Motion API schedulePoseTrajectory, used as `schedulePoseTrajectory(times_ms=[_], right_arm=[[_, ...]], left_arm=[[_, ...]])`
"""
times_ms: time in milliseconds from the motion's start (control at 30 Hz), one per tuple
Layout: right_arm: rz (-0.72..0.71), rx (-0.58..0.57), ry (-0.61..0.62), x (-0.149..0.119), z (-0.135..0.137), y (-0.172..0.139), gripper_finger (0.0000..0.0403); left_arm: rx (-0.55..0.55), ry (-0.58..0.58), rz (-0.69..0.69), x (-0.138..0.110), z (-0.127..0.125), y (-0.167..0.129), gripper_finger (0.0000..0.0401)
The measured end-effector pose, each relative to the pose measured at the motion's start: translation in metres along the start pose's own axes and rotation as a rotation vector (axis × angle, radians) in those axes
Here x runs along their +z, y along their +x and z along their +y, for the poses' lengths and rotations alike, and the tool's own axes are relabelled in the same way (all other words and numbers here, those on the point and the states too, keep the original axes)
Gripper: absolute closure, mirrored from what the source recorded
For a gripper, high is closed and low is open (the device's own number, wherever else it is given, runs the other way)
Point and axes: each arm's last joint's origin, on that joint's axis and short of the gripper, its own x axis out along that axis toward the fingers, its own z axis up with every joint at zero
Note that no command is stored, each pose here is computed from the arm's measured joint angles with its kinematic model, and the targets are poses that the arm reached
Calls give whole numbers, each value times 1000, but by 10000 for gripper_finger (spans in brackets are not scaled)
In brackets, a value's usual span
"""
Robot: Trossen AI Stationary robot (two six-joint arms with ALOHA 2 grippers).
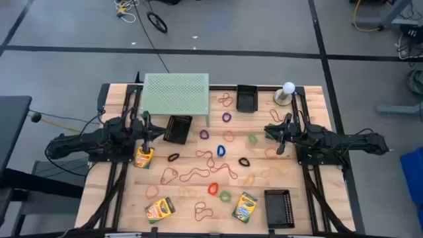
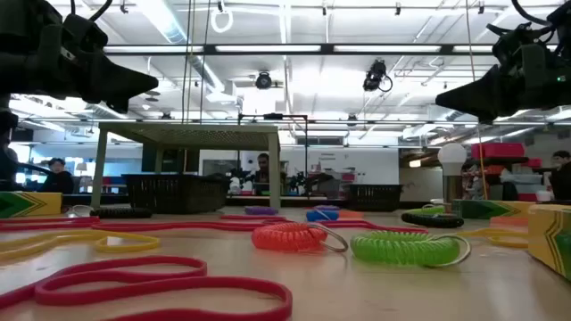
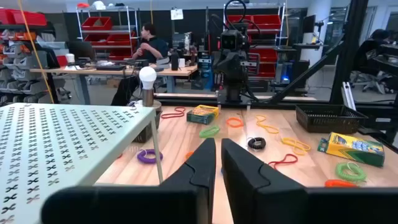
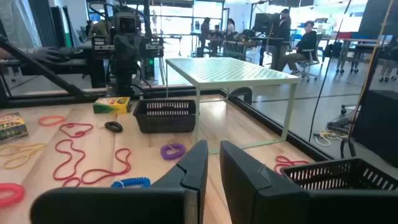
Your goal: Pick & Place Office Desk Supplies
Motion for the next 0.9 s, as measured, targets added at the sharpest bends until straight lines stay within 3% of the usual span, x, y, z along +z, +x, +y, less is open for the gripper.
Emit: schedulePoseTrajectory(times_ms=[900], right_arm=[[0, 0, 0, 0, 0, 0, 350]], left_arm=[[0, 0, 0, 0, 0, 0, 365]])
